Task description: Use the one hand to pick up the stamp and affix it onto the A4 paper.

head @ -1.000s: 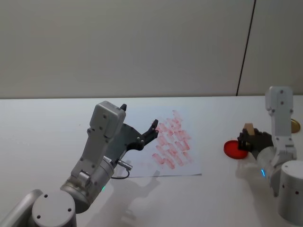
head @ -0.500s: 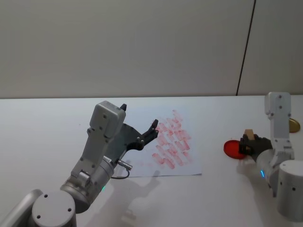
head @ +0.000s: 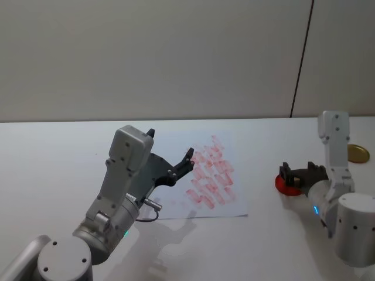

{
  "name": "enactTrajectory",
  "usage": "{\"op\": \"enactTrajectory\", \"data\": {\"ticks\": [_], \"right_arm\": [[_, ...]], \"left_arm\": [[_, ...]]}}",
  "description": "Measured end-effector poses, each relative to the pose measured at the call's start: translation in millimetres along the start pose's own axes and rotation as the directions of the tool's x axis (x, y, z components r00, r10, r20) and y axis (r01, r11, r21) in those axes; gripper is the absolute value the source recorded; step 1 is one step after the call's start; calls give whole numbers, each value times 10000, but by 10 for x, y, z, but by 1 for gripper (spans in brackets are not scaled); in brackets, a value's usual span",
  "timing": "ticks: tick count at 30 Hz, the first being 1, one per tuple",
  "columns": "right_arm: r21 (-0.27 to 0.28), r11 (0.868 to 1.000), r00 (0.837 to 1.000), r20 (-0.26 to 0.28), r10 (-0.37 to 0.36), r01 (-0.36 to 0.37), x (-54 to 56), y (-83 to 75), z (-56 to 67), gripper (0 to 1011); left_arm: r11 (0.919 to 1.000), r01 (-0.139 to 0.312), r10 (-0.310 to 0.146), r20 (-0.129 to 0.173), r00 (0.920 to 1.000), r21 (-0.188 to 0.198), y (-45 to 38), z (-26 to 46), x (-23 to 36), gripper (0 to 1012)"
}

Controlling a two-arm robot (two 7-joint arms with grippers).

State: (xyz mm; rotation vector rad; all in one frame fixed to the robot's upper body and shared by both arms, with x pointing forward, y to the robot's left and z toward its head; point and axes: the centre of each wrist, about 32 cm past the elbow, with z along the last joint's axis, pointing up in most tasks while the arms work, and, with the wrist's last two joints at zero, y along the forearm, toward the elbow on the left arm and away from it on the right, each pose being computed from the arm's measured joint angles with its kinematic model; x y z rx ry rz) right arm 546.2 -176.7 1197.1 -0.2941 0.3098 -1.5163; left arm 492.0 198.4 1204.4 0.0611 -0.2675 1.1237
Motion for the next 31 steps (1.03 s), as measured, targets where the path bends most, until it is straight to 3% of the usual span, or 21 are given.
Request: {"op": "enactTrajectory", "data": {"ticks": [8,15,31], "right_arm": [[366,9993,9999,-22,120,-119,-3,-24,36,846],[1011,9948,9999,-2,122,-121,6,-118,61,994],[2676,9635,9997,228,-81,17,84,-426,55,1001]], "left_arm": [[10000,0,0,0,10000,0,0,0,0,993],[10000,-1,1,0,10000,0,0,0,0,993],[10000,0,0,0,10000,0,0,0,0,993]]}}
